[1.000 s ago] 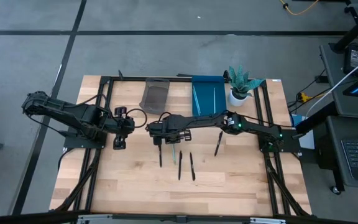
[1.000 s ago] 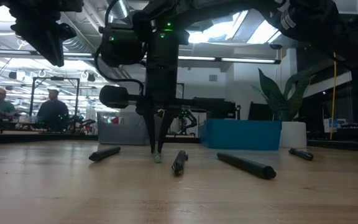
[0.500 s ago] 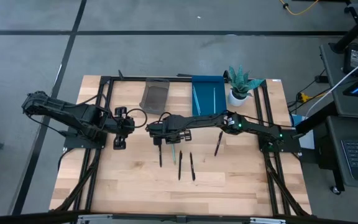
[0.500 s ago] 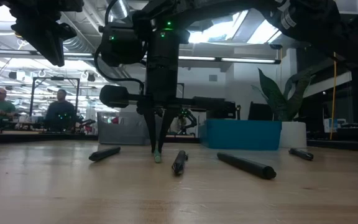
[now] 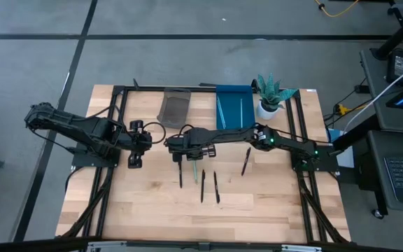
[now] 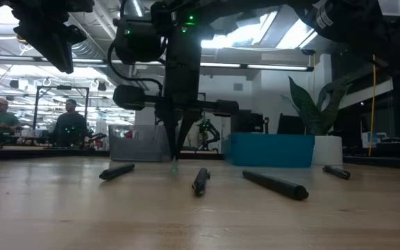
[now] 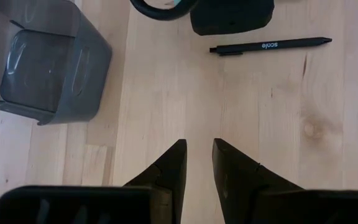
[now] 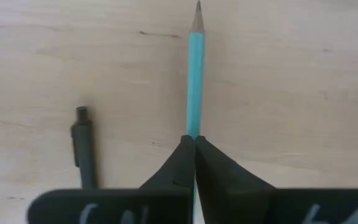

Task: Sort pens & pencils
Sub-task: Put the light blue pencil into the blue bin

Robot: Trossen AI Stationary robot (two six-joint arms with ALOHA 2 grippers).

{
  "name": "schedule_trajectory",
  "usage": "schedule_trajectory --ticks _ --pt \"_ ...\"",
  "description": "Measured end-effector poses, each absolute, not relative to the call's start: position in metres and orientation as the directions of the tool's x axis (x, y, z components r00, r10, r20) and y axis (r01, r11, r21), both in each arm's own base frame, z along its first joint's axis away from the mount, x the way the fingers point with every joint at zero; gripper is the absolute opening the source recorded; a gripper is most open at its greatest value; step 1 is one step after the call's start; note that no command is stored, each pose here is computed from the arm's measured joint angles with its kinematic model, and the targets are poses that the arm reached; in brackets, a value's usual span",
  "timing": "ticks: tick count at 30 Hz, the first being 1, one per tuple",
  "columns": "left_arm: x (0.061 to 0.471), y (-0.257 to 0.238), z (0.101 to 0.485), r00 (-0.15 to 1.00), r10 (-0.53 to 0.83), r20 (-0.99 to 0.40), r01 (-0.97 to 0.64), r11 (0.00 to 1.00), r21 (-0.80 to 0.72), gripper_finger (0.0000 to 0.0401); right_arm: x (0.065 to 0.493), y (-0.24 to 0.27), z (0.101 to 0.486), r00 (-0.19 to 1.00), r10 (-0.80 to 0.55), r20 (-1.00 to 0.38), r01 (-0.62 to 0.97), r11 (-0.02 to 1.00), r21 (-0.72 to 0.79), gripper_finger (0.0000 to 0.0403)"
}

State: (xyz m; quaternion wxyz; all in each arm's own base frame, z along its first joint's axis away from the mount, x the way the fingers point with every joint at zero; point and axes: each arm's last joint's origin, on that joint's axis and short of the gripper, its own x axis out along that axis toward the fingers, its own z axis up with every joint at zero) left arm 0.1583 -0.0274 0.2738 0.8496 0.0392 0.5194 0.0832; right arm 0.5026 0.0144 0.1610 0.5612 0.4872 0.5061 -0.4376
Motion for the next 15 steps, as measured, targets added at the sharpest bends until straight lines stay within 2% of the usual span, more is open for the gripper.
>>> schedule_trajectory --ticks 15 --pt "0.1583 -0.0273 0.2738 0.447 0.182 -0.876 -0.101 0.983 0.153 0.0073 0.5025 0.0144 0.1617 0.105 0.002 -0.994 0.979 0.174 0.104 0.0013"
